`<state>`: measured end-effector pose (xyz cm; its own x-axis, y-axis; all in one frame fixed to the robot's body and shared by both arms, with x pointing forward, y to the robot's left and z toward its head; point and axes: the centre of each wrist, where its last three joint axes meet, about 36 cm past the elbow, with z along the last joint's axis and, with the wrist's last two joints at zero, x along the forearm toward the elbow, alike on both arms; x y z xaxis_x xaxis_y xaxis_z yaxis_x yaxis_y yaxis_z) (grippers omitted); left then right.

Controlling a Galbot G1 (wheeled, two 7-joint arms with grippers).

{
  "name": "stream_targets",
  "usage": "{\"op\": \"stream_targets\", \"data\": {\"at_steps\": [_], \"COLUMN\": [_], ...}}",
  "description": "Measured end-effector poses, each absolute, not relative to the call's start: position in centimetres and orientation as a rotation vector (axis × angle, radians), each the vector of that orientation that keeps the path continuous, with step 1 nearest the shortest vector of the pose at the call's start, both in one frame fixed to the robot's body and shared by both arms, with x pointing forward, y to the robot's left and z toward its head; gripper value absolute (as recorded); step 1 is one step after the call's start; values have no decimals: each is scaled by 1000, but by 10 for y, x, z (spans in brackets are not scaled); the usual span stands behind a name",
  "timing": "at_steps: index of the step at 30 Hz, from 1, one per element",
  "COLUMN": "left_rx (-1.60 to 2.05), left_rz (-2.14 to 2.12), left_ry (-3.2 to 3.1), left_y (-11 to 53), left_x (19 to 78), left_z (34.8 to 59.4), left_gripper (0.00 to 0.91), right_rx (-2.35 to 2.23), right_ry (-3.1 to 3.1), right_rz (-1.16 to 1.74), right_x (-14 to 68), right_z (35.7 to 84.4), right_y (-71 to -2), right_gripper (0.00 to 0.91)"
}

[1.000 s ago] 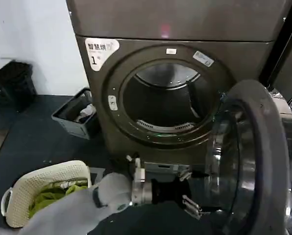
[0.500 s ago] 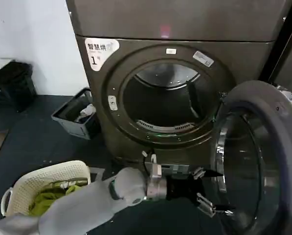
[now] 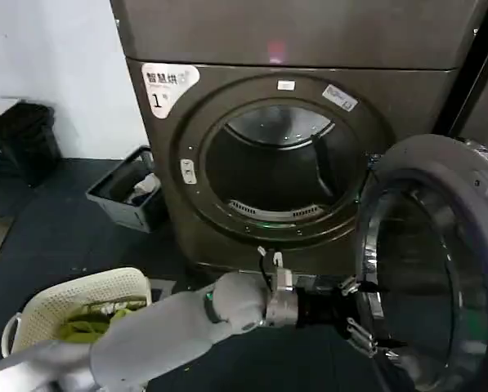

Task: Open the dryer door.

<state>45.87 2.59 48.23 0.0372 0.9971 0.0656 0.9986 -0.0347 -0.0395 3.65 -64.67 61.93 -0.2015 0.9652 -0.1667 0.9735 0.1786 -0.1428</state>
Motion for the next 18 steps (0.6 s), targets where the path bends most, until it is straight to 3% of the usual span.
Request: {"op": "stream_targets", "data": {"at_steps": [18], "left_rx": [-2255], "left_rz": [-48], "left_ry": [-2115], "left_y": [-14], "left_x": [471], "left_z": [485], "left_gripper": [907], "right_rx": [2004], "right_ry": [2352], "right_rz": [-345], "right_x": [33], "right_z": [625], "right_y": [-647], "right_gripper": [907]}}
